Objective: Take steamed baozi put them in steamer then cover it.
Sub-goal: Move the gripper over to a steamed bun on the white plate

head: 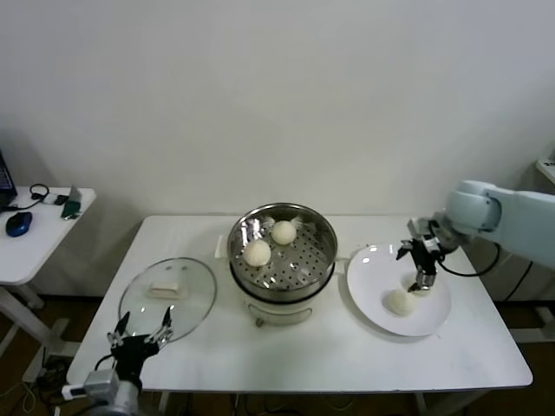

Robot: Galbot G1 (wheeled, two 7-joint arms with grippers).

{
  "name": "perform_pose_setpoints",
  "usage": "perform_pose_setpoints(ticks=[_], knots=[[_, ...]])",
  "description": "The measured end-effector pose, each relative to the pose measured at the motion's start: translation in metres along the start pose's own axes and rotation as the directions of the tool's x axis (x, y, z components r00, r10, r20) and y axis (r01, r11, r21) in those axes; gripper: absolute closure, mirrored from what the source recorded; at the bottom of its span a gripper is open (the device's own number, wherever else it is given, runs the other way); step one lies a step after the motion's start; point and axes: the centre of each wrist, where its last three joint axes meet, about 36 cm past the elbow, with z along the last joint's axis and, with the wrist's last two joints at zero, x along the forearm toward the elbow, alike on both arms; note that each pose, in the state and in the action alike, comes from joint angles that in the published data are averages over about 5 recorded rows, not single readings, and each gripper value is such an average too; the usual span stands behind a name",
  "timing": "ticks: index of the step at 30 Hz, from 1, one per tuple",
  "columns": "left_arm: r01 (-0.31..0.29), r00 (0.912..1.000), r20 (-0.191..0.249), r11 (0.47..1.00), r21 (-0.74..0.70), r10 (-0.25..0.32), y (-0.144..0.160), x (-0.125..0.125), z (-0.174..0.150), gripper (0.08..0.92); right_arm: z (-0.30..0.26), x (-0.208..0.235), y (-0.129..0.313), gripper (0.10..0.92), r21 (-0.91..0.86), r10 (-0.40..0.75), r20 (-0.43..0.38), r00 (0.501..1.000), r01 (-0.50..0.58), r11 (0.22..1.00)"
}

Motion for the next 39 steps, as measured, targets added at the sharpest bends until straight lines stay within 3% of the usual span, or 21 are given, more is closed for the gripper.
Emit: perform_pose_setpoints(ticks=[18, 30, 39], knots=[[0.019, 0.9994, -0.027, 1.0, -0.013, -0.02, 0.005, 0.004, 0.01, 0.177, 0.01, -0.092, 0.0, 0.2, -0.058, -0.029, -0.046, 0.999, 0.026, 0.998], [0.015, 0.9995, -0.029, 1.0, -0.013, -0.016, 0.003, 0.002, 0.011, 0.177, 0.009, -0.115, 0.004, 0.202, -0.072, -0.047, -0.048, 0.998, 0.043, 0.996], [0.018, 0.9993, -0.033, 1.0, -0.013, -0.018, 0.003, 0.004, 0.013, 0.177, 0.008, -0.117, 0.002, 0.288, -0.062, -0.043, -0.051, 0.998, 0.04, 0.997]])
